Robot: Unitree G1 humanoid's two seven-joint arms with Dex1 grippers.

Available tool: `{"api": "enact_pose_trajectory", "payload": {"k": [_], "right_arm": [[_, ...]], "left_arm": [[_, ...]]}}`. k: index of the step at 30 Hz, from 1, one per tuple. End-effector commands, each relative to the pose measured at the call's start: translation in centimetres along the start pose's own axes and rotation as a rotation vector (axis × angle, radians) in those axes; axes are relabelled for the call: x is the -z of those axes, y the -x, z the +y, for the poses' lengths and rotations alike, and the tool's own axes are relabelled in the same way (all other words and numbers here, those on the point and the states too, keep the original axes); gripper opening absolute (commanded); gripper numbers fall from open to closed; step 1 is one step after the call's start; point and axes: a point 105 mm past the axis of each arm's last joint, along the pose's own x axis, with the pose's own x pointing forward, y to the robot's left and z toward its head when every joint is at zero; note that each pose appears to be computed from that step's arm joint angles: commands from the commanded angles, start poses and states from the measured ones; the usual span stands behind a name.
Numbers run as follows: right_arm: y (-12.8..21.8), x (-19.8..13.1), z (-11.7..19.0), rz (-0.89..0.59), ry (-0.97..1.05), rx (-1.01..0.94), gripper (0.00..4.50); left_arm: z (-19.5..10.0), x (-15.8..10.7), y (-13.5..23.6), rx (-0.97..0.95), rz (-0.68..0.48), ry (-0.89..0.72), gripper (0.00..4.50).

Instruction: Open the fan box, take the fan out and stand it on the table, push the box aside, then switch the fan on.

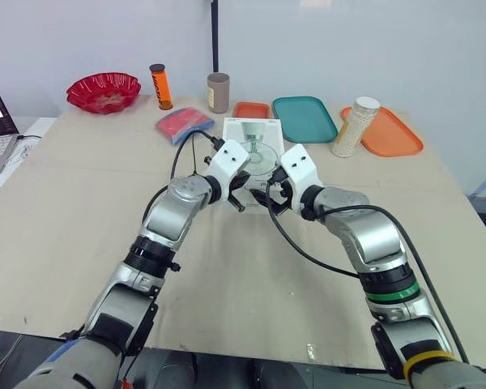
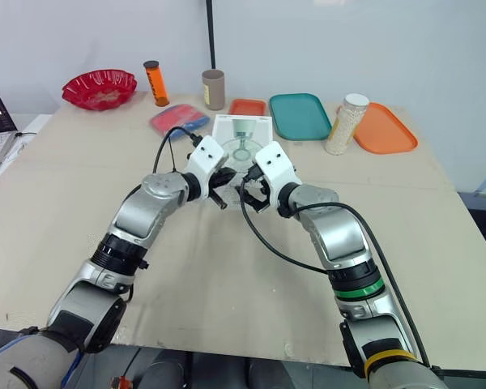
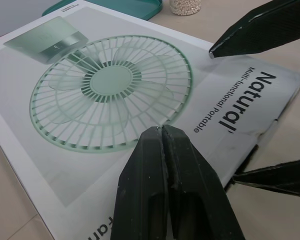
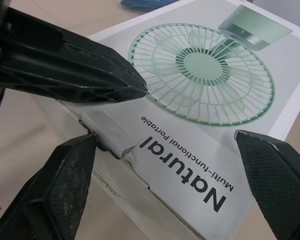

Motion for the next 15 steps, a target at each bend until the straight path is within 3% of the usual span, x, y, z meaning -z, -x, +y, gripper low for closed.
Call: {"api": "enact_pose_trajectory", "payload": {"k": [1, 15], "right_arm": [[0.8, -2.3, -1.9, -0.076, 0.011, 0.084, 4.5], [1.1, -3.7, -3.7, -0.104, -0.126, 0.128, 4.5]], "left_arm": [[1.0, 2.7, 0.0, -0.045, 0.099, 0.026, 0.17], [-0.9, 3.4, 0.0, 0.031, 0.118, 0.013, 0.17]]}}
